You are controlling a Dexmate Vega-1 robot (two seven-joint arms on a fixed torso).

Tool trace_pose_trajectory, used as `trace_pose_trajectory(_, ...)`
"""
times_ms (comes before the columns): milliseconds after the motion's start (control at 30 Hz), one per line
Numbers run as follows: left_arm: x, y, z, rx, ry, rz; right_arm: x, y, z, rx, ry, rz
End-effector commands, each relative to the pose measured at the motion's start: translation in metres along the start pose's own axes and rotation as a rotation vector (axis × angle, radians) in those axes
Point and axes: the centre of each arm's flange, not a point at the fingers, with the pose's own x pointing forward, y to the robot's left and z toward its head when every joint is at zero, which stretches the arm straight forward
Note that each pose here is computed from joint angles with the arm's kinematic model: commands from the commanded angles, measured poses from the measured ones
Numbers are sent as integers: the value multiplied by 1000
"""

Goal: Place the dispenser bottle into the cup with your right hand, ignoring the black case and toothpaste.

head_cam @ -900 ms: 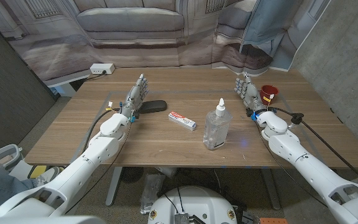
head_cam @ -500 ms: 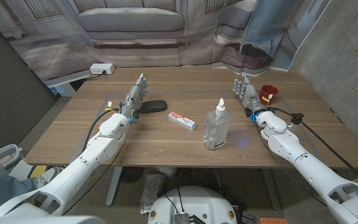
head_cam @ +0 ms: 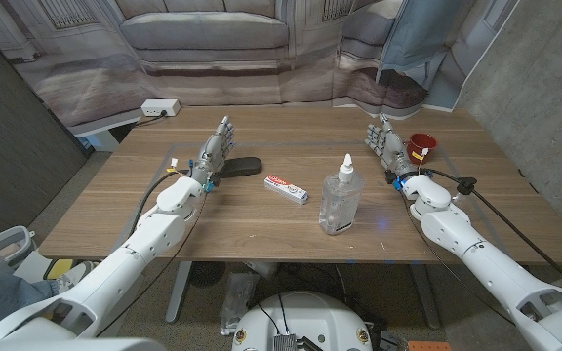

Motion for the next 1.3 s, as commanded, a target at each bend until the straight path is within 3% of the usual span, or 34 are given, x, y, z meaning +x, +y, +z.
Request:
trace_pose_trajectory(33, -2, 1, 5, 6, 4, 7, -2, 1, 5, -4, -13, 2)
trace_pose_trajectory(867, -2, 3, 1, 20, 54, 0, -6, 12, 29, -41, -29, 23)
trace_pose_trajectory(1300, -3, 4, 2, 17, 53, 2, -10, 21, 44, -69, -37, 18)
